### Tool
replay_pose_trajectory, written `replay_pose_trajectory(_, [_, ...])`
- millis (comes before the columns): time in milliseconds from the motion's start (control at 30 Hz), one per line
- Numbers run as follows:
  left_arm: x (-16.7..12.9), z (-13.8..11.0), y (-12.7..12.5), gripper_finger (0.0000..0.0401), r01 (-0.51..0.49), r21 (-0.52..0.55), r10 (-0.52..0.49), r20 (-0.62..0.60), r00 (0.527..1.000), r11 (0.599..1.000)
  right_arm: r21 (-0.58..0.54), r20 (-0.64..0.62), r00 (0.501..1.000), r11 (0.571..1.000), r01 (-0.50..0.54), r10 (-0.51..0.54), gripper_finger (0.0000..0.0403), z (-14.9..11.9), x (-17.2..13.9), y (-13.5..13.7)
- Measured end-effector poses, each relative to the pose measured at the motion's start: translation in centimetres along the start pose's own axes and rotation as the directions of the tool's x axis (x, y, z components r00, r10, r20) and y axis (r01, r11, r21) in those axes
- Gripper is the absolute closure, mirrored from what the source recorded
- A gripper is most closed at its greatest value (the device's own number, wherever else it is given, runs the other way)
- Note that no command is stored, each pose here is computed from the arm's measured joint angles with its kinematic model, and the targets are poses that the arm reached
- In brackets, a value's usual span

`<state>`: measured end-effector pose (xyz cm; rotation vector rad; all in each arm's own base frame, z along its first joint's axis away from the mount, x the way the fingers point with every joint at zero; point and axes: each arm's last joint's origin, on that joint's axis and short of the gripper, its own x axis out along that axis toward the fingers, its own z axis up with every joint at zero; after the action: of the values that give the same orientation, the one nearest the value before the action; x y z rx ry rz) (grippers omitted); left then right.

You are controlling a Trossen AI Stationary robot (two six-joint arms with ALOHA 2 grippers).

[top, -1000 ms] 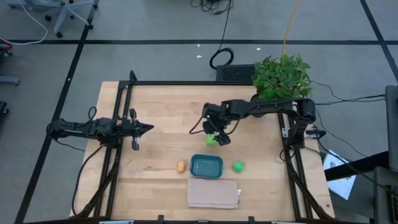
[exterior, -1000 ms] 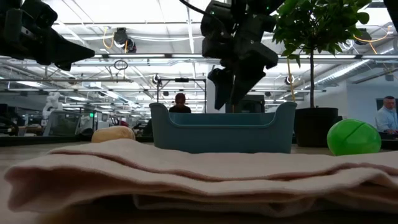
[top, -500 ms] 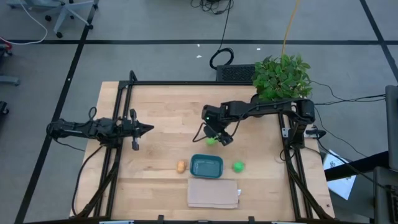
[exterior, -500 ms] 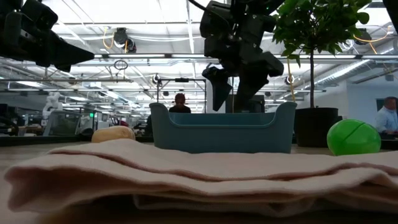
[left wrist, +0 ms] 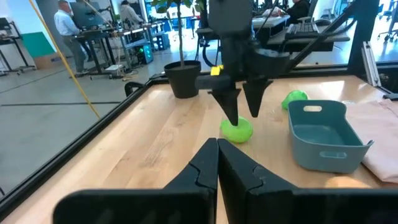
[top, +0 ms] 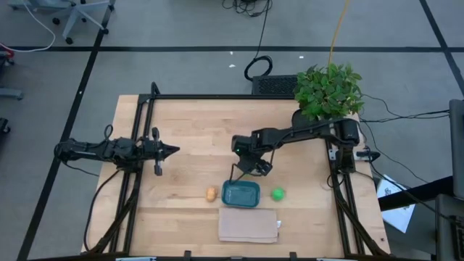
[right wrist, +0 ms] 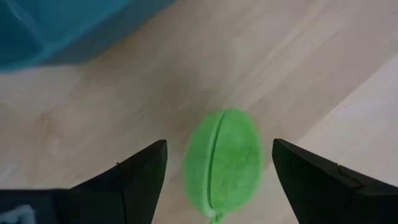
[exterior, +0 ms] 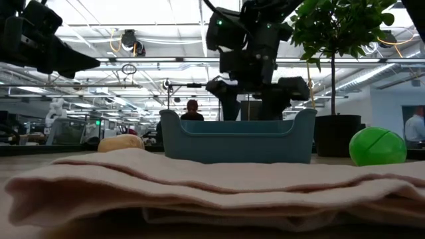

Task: Pick and placing Produce into tupperware
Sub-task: Put the green melon into the dark blue bin

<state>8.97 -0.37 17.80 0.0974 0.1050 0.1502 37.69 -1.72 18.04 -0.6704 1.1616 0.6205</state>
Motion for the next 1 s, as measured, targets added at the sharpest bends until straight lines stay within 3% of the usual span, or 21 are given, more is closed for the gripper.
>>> replay_pose_trajectory(367, [0.0,-0.1,0.0,0.0391,0.003,0.0,-0.003,-0.007,1.0,1.0,-0.027,-0.005,1.0,1.0,0.014,-0.014,0.0119,0.1,0.9,-0.2])
replay_pose_trajectory(1000, [0.0,-0.1,0.0,0.0391,0.003,0.002,-0.003,-0.013,1.0,1.0,0.068,-0.009,1.0,0.998,0.005,-0.005,0.0119,-0.3,2.0,-0.7])
